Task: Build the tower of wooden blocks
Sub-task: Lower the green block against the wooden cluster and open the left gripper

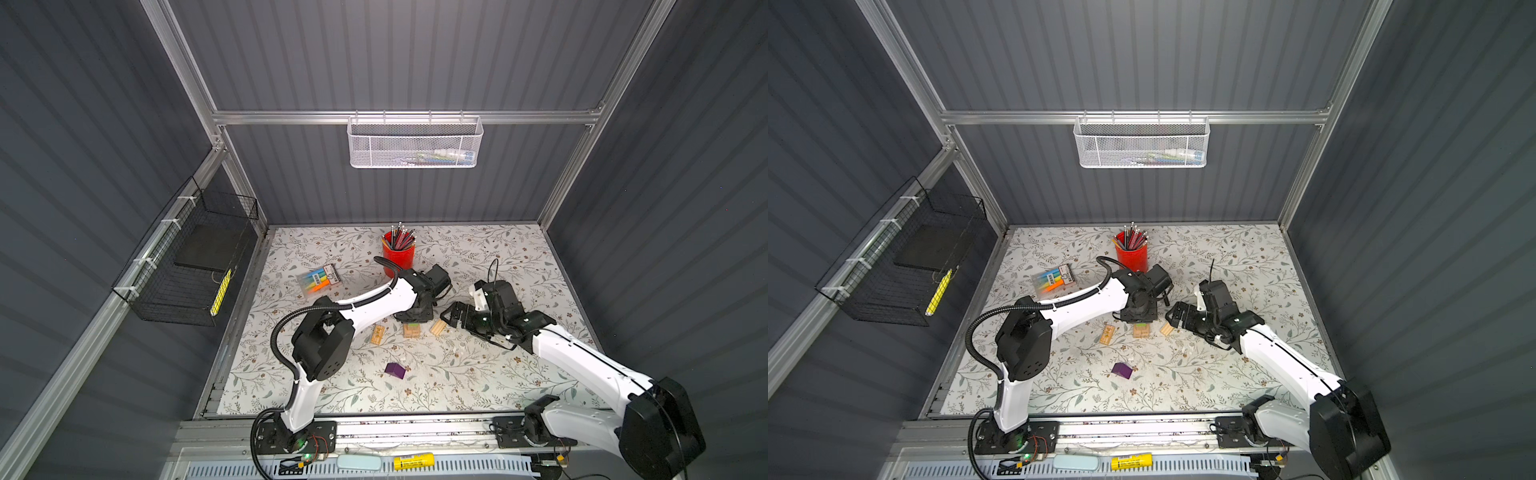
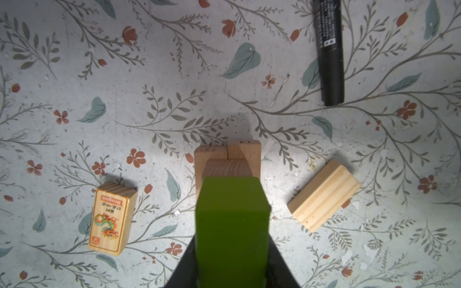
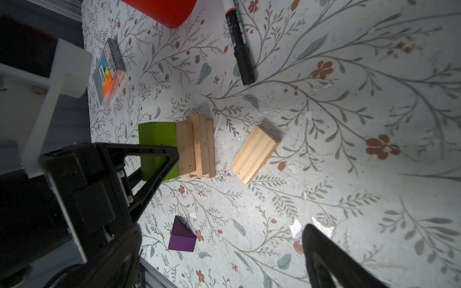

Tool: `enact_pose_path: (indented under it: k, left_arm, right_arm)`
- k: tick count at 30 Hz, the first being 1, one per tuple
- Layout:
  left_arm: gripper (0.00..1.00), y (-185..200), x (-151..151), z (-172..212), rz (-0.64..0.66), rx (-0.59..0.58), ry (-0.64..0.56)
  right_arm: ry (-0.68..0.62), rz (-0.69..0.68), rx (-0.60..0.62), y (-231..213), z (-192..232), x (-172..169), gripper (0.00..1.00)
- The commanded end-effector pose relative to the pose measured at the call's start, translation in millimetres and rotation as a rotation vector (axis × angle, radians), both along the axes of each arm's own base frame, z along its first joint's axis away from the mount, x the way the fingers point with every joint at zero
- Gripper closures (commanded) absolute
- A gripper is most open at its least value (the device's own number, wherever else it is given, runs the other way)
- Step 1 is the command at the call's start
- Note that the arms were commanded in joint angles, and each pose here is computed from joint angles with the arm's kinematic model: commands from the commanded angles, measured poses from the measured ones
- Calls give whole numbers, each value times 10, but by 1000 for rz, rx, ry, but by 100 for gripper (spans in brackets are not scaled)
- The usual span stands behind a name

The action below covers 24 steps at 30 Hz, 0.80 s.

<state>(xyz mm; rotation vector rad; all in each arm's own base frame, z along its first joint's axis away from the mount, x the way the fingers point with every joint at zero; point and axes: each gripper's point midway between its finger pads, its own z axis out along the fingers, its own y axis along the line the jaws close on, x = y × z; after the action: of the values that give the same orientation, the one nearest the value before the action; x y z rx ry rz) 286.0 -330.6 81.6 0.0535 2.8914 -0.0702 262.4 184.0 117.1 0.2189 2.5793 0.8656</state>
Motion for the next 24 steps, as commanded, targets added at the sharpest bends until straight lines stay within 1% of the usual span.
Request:
enact_pose_path:
  k: [1, 8, 24]
  left_arm:
    - [82, 41, 2, -21, 5, 28, 2]
    - [74, 42, 1, -47, 9, 22, 6]
    - [59, 56, 4, -47, 19, 12, 6]
  right_arm:
    - [-10, -2, 0, -13, 37, 18, 1]
    - [-11, -5, -1, -19, 38, 22, 1]
    - [-8, -11, -6, -29, 36, 29, 1]
